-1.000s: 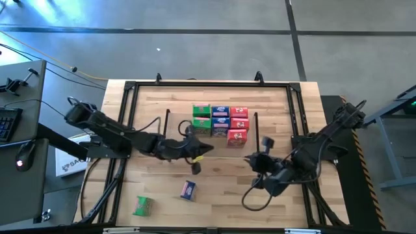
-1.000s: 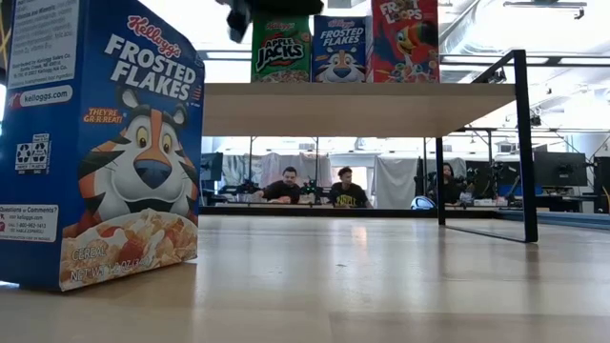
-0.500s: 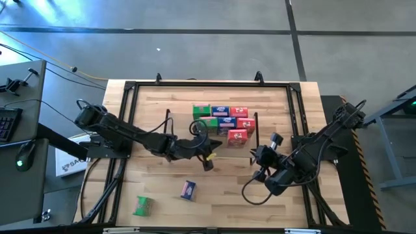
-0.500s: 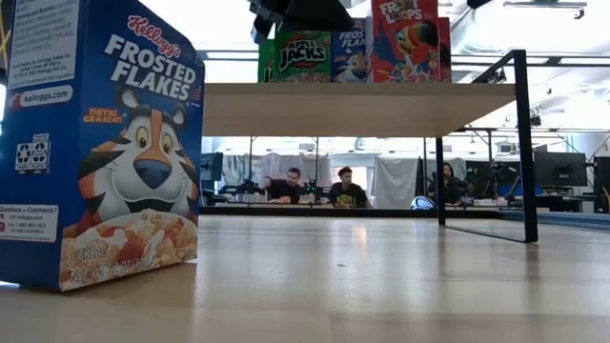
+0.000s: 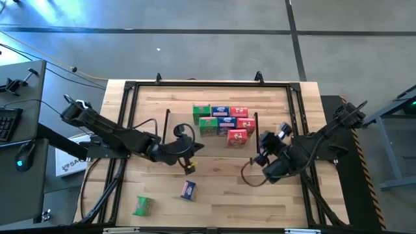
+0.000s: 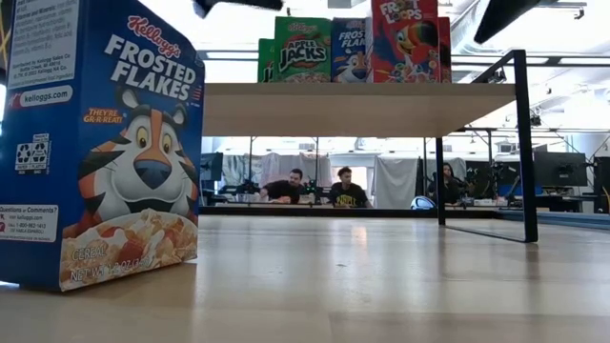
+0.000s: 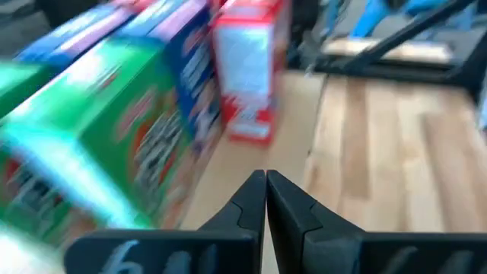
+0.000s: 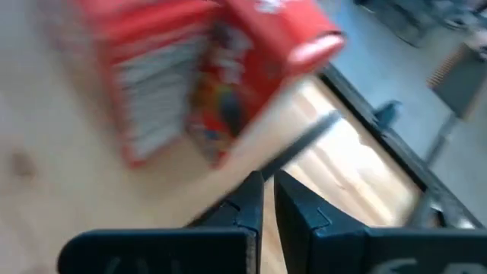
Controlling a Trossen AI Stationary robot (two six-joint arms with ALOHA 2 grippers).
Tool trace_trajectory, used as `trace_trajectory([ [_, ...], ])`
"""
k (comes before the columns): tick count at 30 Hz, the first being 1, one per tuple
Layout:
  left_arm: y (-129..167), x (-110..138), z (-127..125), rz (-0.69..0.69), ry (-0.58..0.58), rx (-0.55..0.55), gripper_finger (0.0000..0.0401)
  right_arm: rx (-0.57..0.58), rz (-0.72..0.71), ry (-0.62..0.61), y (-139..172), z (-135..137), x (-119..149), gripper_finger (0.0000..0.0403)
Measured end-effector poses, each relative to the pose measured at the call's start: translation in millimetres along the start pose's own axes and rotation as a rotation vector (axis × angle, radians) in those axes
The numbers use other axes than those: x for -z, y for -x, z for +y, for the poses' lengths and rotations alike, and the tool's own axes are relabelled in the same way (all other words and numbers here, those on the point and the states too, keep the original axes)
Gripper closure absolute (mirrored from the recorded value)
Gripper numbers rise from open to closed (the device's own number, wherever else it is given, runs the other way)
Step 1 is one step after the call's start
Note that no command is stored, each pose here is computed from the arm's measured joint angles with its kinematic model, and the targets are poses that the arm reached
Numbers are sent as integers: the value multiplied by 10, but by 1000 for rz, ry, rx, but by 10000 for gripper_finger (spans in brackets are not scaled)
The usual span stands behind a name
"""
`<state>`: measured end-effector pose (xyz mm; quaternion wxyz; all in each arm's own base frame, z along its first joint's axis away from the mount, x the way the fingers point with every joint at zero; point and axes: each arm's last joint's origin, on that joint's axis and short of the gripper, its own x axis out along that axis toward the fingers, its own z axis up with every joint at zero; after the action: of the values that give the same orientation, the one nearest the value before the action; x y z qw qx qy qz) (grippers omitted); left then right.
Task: Stack cereal on shelf
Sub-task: Put the red cereal box on the shelf aligned with the other red cereal box
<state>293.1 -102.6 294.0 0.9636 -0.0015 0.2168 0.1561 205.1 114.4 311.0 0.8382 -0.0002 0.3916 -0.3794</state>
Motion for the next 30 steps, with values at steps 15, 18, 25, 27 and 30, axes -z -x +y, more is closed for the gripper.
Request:
trace_trajectory([
  [15,93,312,168,104,44,-99,396,-25,25,38,-353,-6,-332,387],
  [18,89,307,180,99,30,-110,396,-29,26,47,-372,-7,-352,387],
  [25,56,293,226,101,12,-126,396,-38,52,80,-365,-25,-364,387],
  [27,73,285,217,97,4,-114,396,-39,64,98,-269,-62,-386,387],
  [30,140,261,196,84,10,-80,396,-51,62,123,-73,-138,-453,387],
])
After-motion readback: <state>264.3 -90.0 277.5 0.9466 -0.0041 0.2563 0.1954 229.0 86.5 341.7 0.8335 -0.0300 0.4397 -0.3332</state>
